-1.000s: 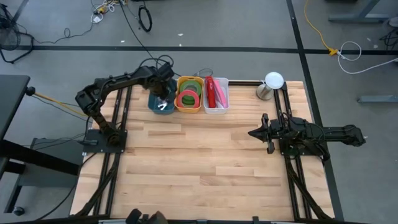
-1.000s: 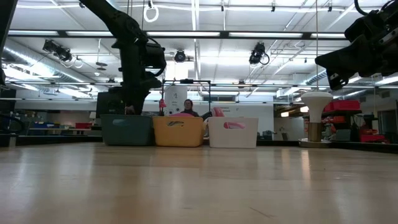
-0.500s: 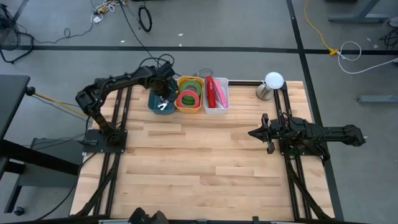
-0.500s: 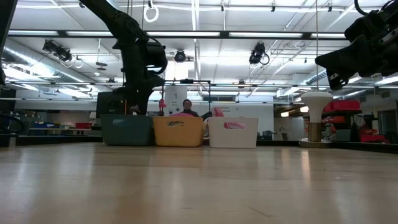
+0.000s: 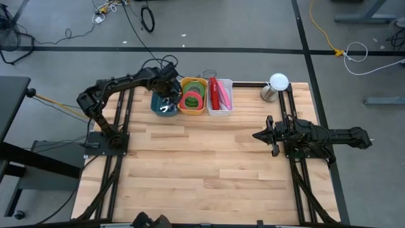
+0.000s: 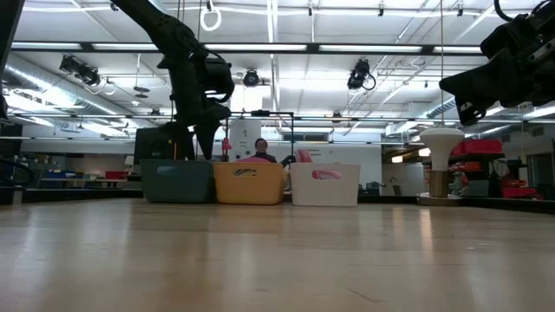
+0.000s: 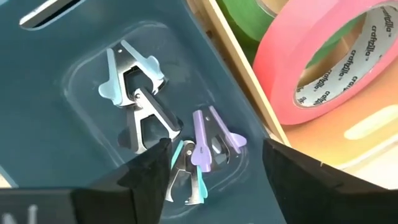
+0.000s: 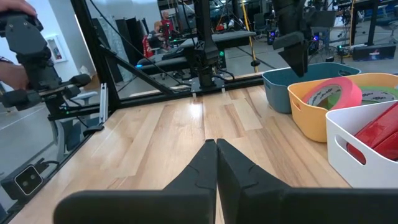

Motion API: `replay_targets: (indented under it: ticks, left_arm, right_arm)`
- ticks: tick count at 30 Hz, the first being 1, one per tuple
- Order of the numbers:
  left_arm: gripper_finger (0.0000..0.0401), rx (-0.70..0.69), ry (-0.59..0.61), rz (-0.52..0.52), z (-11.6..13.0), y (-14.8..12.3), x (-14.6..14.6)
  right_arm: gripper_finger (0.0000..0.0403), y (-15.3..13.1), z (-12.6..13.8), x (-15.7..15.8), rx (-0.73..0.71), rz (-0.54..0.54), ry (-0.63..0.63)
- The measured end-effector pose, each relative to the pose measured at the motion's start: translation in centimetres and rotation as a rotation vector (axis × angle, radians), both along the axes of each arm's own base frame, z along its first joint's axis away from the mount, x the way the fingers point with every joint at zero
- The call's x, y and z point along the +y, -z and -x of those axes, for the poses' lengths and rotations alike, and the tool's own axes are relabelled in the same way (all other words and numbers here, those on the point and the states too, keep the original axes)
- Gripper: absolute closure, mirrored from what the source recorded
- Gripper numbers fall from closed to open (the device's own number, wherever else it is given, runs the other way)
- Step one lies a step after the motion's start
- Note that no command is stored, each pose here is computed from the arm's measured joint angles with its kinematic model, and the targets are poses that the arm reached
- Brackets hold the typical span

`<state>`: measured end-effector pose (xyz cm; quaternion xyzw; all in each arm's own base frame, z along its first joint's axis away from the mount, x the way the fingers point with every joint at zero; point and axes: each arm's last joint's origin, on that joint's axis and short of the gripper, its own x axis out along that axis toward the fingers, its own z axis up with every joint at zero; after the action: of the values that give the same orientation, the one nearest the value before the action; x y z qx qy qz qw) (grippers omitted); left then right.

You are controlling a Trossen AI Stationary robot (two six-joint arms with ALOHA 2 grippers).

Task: Pick and place Stapler, Stapler remover, tape
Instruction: Return to Home Position

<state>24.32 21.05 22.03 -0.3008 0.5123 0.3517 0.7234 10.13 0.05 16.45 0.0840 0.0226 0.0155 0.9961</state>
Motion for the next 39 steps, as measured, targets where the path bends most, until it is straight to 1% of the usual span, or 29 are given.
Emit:
replay_targets:
  ticks: [2,5,12,15,21,28,32,39]
  left_arm:
    - [0.0140,0.000,0.003,0.000,-0.1,0.0,-0.1]
    - [0.0139,0.001,0.008,0.006,-0.1,-0.1,-0.3]
    - [0.0158,-0.016,0.037,0.029,0.0,-1.6,-2.1]
    - [0.0167,-0.061,0.088,0.063,-0.3,-2.3,-3.3]
    - [0.0191,-0.133,0.230,0.102,-1.6,-3.5,-6.5]
    - [0.0232,-0.145,0.451,0.101,-3.2,-3.8,-10.2]
    - [0.0258,-0.140,0.584,0.076,-3.9,-3.8,-11.9]
    - [0.0306,-0.121,0.791,-0.003,-4.8,-3.9,-14.5]
  right_arm:
    - [0.0396,0.0,0.0,0.0,0.000,0.000,0.000]
    - [0.0396,0.0,0.0,0.0,0.000,0.000,0.000]
    - [0.0396,0.0,0.0,0.0,0.000,0.000,-0.001]
    - [0.0396,0.0,0.0,0.0,0.000,0.000,0.000]
    - [0.0396,0.0,0.0,0.0,0.000,0.000,0.000]
    - [0.0396,0.0,0.0,0.0,0.000,0.000,0.000]
    - [0.0396,0.0,0.0,0.0,0.000,0.000,0.000]
    - [0.0396,0.0,0.0,0.0,0.000,0.000,0.000]
